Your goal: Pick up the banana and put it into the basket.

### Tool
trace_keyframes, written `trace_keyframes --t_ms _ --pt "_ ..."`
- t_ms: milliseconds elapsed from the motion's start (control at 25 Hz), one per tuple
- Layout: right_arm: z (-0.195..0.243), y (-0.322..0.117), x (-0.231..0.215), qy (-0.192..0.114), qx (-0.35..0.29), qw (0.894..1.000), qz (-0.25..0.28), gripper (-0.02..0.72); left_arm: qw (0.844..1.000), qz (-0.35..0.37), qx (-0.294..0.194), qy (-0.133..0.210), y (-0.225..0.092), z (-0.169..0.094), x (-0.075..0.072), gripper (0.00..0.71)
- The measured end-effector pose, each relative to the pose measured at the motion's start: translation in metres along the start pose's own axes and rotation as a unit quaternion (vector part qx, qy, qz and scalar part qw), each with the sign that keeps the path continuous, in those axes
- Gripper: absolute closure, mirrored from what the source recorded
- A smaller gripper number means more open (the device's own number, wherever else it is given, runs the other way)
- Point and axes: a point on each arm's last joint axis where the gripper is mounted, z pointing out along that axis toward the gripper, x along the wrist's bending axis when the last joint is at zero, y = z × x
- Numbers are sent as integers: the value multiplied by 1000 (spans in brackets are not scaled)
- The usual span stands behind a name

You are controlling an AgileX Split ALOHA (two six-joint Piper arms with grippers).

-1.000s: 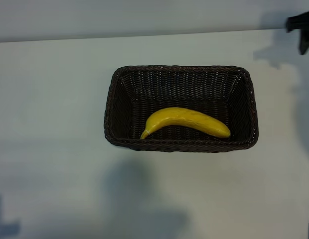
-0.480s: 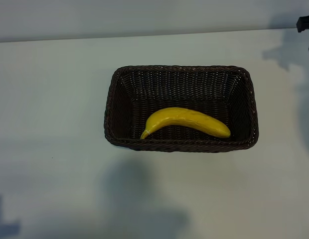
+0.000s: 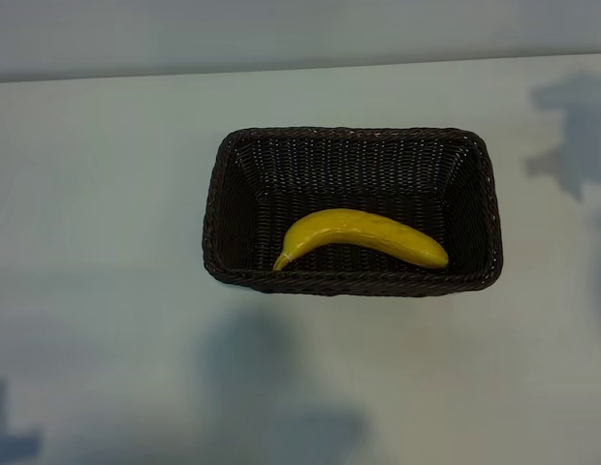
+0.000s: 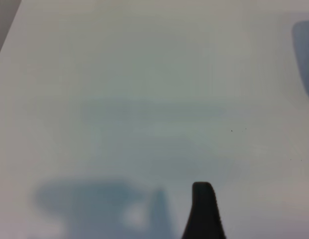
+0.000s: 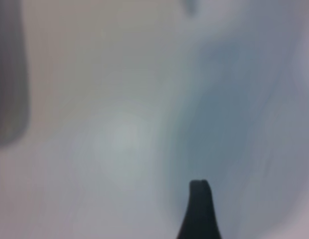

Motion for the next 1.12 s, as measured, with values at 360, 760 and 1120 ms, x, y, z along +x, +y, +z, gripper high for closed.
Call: trace_keyframes --t_ms 360,760,1120 --pt "-13 -111 8 3 8 1000 0 136 1000 0 0 0 0 0 0 150" --pt "-22 -210 16 0 -80 997 9 136 1000 0 0 0 0 0 0 150" --pt "-14 -246 19 -4 -195 981 17 135 1000 0 0 0 0 0 0 150"
